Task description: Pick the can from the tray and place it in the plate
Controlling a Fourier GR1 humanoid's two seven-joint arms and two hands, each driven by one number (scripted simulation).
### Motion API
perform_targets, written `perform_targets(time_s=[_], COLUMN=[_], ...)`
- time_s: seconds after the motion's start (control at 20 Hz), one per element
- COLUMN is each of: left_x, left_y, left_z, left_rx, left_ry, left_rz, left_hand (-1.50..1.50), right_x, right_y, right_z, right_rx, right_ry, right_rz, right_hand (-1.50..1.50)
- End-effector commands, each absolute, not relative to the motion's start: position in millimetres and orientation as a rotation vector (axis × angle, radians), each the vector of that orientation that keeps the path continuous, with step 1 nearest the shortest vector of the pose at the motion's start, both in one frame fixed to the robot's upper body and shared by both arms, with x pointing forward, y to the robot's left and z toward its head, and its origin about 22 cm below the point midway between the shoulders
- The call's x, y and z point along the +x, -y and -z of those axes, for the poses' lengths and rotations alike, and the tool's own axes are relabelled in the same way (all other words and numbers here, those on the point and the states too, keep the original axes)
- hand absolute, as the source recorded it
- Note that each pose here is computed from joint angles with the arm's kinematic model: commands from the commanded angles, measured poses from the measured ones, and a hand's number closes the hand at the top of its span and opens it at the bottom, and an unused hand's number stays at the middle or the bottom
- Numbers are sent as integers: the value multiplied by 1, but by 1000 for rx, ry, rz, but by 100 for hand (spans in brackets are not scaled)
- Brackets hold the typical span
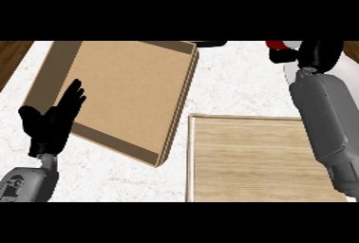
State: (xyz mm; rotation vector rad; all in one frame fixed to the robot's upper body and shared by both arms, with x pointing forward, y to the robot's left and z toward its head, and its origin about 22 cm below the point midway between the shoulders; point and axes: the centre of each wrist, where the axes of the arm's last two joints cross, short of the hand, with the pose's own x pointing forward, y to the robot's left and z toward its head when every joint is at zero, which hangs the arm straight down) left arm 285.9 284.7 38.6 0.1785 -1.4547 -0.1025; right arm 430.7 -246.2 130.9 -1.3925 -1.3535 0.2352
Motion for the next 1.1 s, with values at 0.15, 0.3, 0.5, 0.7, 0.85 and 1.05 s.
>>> perform_targets(time_s=[0.15, 0.3, 0.5, 0.7, 0.85, 1.05], left_x=[281, 277, 285, 274, 274, 292], left_y=[-279, -284, -291, -270, -280, -291], left_z=[-12, -20, -26, -27, -18, -33], left_rx=[150, 168, 183, 147, 158, 153], left_ry=[1419, 1421, 1422, 1432, 1442, 1427], left_rz=[91, 101, 91, 111, 124, 103], left_hand=[0, 0, 0, 0, 0, 0], right_x=[439, 417, 403, 397, 394, 381], right_y=[310, 357, 390, 408, 423, 438], right_z=[-147, -112, -92, -82, -88, -75], right_rx=[-1440, -1455, -1461, -1370, -1159, -1124], right_ry=[1268, 1222, 1152, 1055, 1064, 1126], right_rz=[-107, -98, -160, -285, -105, -239], right_hand=[150, 150, 150, 150, 150, -150])
